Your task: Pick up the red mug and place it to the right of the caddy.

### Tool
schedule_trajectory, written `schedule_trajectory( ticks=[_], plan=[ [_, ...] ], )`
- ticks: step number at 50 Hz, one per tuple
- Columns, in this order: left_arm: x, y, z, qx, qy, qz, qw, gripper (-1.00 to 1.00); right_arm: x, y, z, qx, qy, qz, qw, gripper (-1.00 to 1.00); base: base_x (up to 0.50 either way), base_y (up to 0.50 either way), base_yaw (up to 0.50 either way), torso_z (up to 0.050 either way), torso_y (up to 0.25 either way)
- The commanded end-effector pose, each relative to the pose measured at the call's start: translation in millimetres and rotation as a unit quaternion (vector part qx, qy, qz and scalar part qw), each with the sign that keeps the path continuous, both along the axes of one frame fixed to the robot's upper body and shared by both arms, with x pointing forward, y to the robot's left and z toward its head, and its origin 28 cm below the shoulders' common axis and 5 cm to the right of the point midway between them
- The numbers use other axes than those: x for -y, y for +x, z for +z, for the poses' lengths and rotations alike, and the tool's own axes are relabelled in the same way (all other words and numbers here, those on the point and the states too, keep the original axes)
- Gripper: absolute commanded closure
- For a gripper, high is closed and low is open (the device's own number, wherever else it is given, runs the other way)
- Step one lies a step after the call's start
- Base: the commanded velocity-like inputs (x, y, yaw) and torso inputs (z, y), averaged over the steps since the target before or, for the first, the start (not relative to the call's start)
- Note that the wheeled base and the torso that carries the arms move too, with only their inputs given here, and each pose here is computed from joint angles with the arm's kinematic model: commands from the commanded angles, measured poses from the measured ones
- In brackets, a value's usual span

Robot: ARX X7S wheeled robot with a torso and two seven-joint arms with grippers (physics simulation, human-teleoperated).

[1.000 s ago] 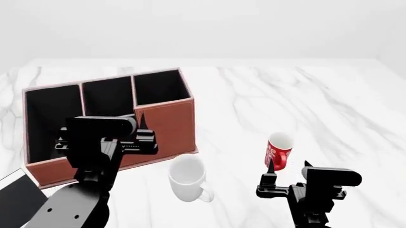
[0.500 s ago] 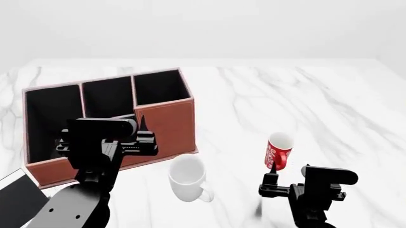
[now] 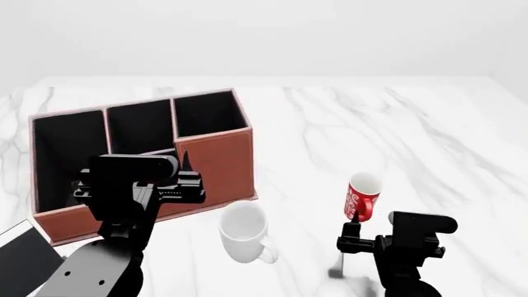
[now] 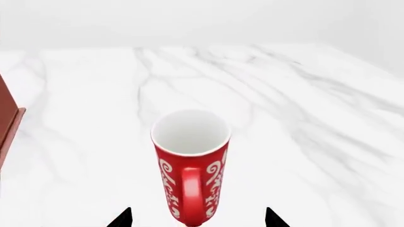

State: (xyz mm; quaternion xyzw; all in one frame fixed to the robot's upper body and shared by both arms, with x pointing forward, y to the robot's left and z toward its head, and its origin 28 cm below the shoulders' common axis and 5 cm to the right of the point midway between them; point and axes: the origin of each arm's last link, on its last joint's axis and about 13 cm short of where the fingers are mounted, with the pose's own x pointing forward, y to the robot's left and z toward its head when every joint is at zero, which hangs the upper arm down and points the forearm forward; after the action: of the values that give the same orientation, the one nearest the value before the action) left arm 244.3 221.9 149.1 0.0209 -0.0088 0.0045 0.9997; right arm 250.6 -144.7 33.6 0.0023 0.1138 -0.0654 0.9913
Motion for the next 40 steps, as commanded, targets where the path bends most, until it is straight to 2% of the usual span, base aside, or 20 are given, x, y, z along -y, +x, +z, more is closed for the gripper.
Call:
schedule_trajectory(
  ticks=[1,40],
  plan=[
    [0.3,0,0,0.000,0.000,0.000,1.000,-1.00,0.3,12,-3,-0.016,-0.005,0.002,1.000,-1.00,0.00,0.00,0.00,0.000,0.000],
    [0.0,1,-3,-0.004,0.001,0.000,1.000,-1.00,2.3,28,-12,-0.049,-0.006,0.008,0.999,-1.00,0.00,0.00,0.00,0.000,0.000]
  ],
)
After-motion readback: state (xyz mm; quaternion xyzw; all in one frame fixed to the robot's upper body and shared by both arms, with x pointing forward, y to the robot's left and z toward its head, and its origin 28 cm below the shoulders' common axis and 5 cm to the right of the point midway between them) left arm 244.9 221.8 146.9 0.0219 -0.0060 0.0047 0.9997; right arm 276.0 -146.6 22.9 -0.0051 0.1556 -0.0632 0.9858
